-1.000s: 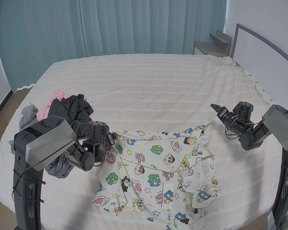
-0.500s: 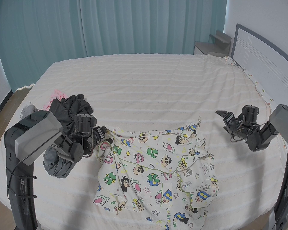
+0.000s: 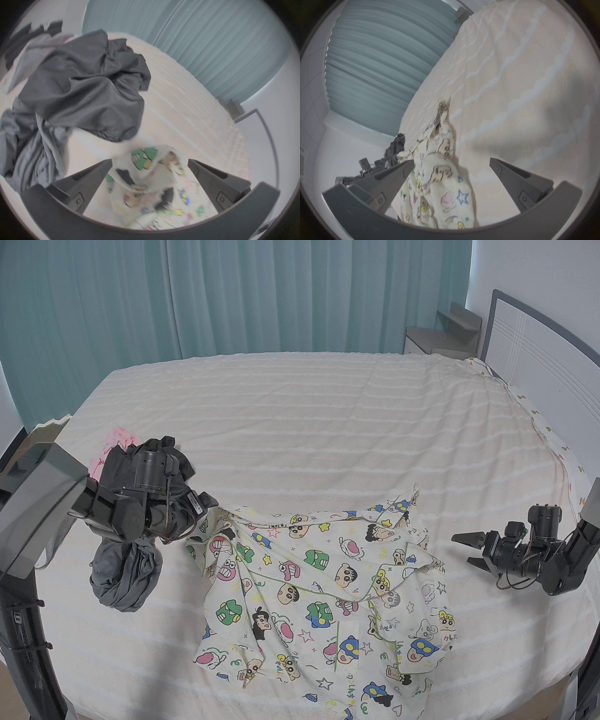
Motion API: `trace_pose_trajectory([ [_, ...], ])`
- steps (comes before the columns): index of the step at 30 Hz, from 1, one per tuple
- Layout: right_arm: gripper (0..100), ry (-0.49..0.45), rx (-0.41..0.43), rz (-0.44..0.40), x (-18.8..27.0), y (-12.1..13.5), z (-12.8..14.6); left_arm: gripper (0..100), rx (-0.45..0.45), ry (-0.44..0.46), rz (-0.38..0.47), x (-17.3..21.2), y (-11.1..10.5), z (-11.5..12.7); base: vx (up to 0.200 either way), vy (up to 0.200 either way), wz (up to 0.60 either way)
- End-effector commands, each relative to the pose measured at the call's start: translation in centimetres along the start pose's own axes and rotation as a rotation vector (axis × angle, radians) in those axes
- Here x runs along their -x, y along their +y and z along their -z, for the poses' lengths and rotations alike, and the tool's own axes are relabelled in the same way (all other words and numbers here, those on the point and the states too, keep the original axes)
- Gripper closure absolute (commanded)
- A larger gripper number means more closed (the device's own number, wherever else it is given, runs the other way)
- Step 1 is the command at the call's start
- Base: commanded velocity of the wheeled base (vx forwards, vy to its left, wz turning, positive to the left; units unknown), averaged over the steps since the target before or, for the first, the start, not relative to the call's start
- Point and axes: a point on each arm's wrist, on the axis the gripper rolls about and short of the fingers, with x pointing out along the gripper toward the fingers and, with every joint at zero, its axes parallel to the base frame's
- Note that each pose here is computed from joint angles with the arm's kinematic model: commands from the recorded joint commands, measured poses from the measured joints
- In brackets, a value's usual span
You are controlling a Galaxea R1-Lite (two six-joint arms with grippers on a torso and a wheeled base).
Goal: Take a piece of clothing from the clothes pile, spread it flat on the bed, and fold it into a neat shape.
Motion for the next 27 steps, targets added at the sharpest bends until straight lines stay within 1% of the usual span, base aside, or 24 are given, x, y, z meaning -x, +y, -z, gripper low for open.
trace_pose_trajectory([
  [1, 0, 0.078, 0.016, -0.077, 2.1, -0.9, 2.7, 0, 0.215, 0.033, 0.127, 6.2, 0.3, -4.3, 0.0, 0.0, 0.0],
  [2, 0, 0.084, 0.018, -0.091, 2.1, -1.1, 3.0, 0, 0.236, 0.041, 0.128, 7.0, 0.5, -4.1, 0.0, 0.0, 0.0],
  [3, 0, 0.084, 0.018, -0.091, 2.1, -1.1, 3.0, 0, 0.236, 0.041, 0.128, 7.0, 0.5, -4.1, 0.0, 0.0, 0.0],
  [5, 0, 0.111, 0.014, -0.127, 2.1, -1.7, 3.9, 0, 0.266, 0.073, 0.118, 9.6, 1.8, -2.7, 0.0, 0.0, 0.0],
  [7, 0, 0.111, 0.014, -0.127, 2.1, -1.7, 3.9, 0, 0.266, 0.073, 0.118, 9.6, 1.8, -2.7, 0.0, 0.0, 0.0],
  [8, 0, 0.133, 0.016, -0.155, 1.9, -2.1, 4.7, 0, 0.296, 0.081, 0.162, 12.5, 2.7, -1.3, 0.0, 0.0, 0.0],
  [9, 0, 0.129, 0.026, -0.166, 1.7, -2.1, 4.9, 0, 0.318, 0.08, 0.194, 13.6, 3.1, -0.7, 0.0, 0.0, 0.0],
  [10, 0, 0.129, 0.032, -0.172, 1.5, -2.1, 5.1, 0, 0.336, 0.074, 0.244, 15.1, 3.4, -0.2, 0.0, 0.0, 0.0],
  [12, 0, 0.134, 0.038, -0.178, 1.2, -2.2, 5.5, 0, 0.352, 0.062, 0.298, 16.7, 4.0, 0.9, 0.0, 0.0, 0.0],
  [14, 0, 0.136, 0.046, -0.183, 1.0, -2.2, 5.8, 0, 0.37, 0.044, 0.333, 17.9, 4.4, 1.8, 0.0, 0.0, 0.0],
  [16, 0, 0.154, 0.05, -0.19, 0.8, -2.0, 6.4, 0, 0.4, 0.032, 0.354, 18.6, 4.6, 2.3, 0.0, 0.0, 0.0],
  [19, 0, 0.166, 0.068, -0.193, 0.1, -1.2, 6.9, 0, 0.46, 0.006, 0.381, 18.8, 4.2, 1.8, 0.0, 0.0, 0.0],
  [22, 0, 0.158, 0.078, -0.169, -0.3, -0.9, 7.2, 0, 0.474, 0.0, 0.369, 18.8, 4.3, 1.8, 0.0, 0.0, 0.0],
  [24, 0, 0.187, 0.084, -0.168, -0.9, -0.4, 8.1, 0, 0.477, 0.004, 0.361, 18.6, 4.4, 1.9, 0.0, 0.0, 0.0],
  [27, 0, 0.181, 0.09, -0.141, -1.4, -0.7, 8.4, 0, 0.477, 0.008, 0.353, 18.4, 4.5, 2.0, 0.0, 0.0, 0.0],
])
